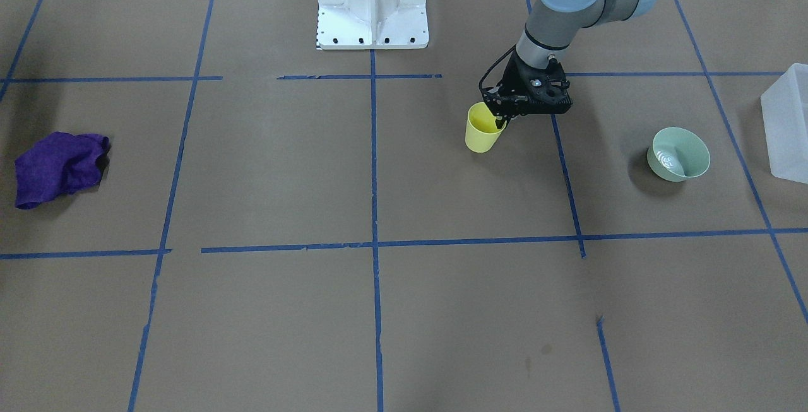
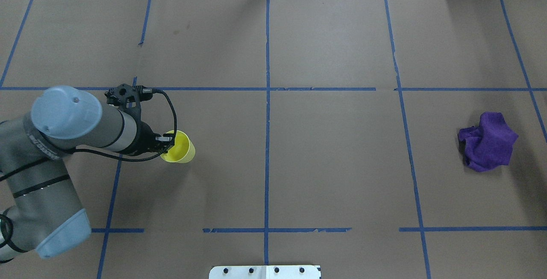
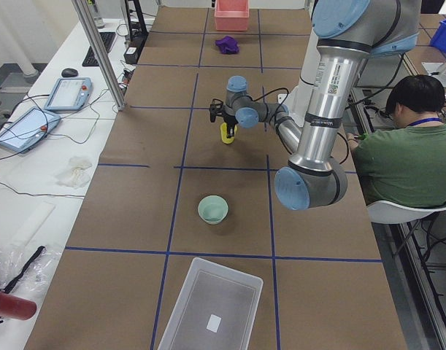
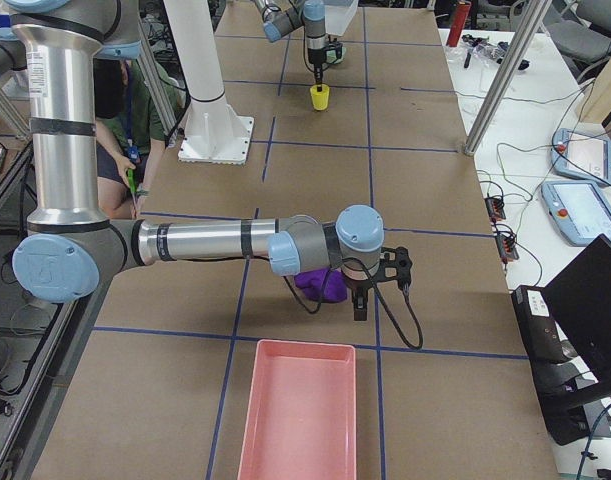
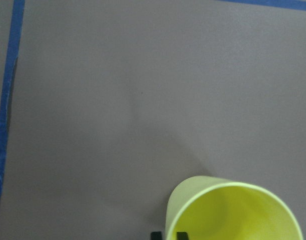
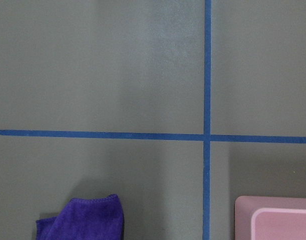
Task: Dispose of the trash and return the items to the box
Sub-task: 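Lift the yellow cup with left gripper while right gripper reaches the purple cloth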
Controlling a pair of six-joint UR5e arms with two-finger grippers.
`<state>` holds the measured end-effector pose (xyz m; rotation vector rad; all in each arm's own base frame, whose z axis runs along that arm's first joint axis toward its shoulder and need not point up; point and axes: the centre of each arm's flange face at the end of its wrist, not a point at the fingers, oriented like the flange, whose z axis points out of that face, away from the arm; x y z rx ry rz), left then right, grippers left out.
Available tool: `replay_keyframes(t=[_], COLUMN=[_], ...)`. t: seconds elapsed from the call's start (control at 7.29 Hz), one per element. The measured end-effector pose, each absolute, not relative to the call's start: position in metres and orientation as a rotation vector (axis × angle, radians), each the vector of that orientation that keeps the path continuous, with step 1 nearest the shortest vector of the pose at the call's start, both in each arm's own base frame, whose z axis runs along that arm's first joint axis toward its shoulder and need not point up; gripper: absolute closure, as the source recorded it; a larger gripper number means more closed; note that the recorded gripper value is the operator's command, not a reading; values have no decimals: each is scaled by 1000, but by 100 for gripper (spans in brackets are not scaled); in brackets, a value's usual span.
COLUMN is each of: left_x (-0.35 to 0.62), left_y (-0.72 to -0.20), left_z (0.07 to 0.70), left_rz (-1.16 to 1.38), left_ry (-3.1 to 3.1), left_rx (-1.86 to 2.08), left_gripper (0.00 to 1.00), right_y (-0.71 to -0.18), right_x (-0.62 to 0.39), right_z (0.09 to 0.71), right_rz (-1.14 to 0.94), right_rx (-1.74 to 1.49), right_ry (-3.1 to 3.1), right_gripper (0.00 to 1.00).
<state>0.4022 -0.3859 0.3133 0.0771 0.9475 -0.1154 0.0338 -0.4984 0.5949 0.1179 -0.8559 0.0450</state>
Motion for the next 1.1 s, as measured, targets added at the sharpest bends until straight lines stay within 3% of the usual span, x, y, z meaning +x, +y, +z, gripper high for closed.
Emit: replay_keyframes(t=[0.55, 1.1], left_x=[213, 46], left_y=[-466, -522], left_z=[300, 370], left_rz=[-164, 20], left_ry=[947, 685], left_rx=[199, 353], left_gripper=[100, 100], right_y=[-490, -440], right_x=[-41, -131], right_z=[581, 594], right_rz=[100, 61], right_rx=[88, 86], right_ry=[-879, -873], right_gripper=[0, 0])
